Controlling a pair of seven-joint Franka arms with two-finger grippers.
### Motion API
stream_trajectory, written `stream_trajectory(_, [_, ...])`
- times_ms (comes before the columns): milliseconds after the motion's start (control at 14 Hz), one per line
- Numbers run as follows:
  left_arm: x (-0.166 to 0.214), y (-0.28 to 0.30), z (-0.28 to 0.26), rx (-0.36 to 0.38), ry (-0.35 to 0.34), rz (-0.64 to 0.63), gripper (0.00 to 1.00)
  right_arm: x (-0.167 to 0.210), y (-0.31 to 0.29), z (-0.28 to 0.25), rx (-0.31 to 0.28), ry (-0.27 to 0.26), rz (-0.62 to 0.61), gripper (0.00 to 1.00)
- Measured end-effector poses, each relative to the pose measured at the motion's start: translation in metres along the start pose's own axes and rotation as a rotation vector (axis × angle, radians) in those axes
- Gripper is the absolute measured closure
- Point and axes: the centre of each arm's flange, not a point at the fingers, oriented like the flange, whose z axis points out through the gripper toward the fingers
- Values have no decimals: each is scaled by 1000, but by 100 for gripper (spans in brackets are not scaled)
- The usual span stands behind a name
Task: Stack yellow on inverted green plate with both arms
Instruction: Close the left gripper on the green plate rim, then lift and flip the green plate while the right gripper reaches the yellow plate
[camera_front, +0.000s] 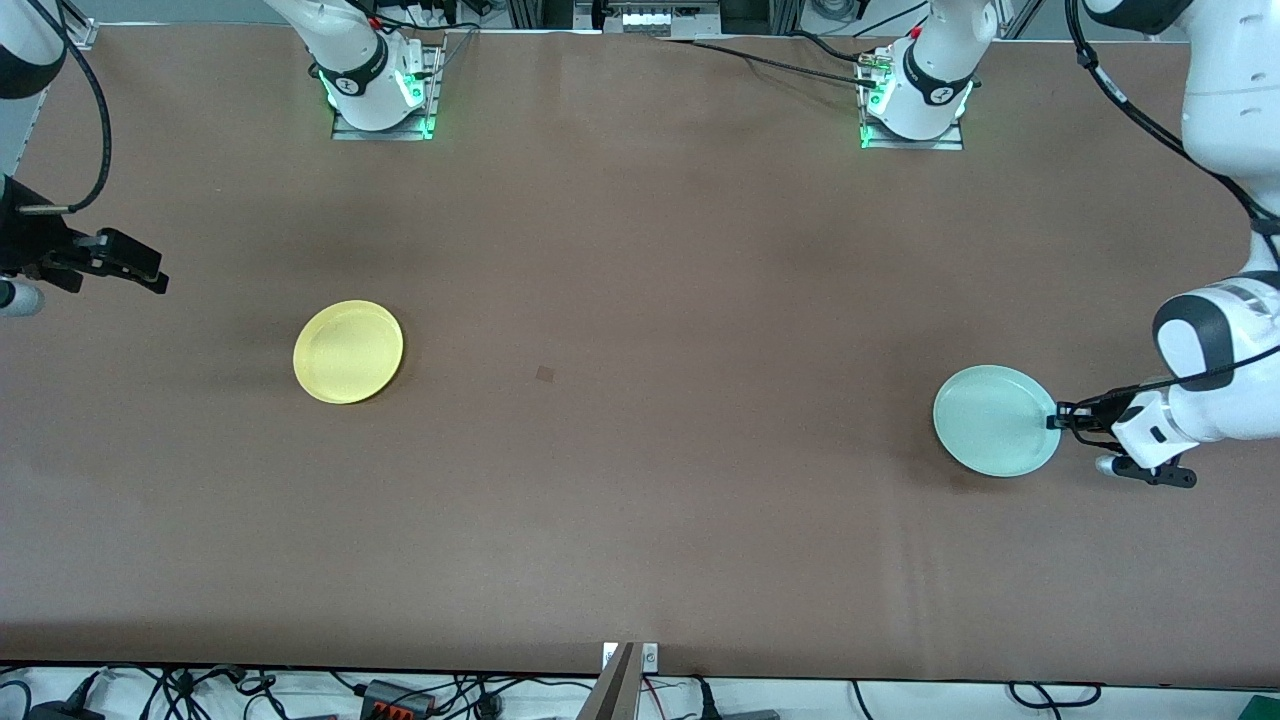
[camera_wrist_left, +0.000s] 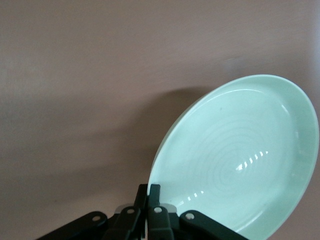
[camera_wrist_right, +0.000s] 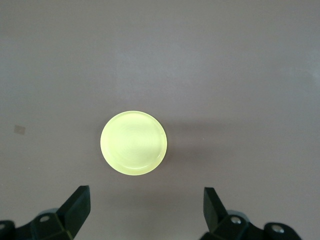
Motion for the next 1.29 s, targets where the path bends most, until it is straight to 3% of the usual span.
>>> stream_trajectory(143, [10,39,-50,44,-15,78,97,-7,0,-14,-1,18,0,0])
stream_trajectory(287, [19,79,-94,172,-34,145,97,-13,0,-25,-2,32,0,0])
stream_trajectory(502, [24,181,-112,288,-89,89,97,-14,-1,-21,-1,25,-1,0])
stream_trajectory(717, [19,312,-78,454,-139,4,97,-9,-1,-6,-1,-4,-2,0])
stream_trajectory(932, [-6,435,-28,633,-85,-114,97,2,-1,20,1,-47,-3,0])
stream_trajectory(1147, [-28,499,31,799,-14,-173,97,7,-1,34,2,-72,-4,0])
stream_trajectory(1290, [-39,523,66,869,28,-223,97,8,-1,40,3,-87,-4,0])
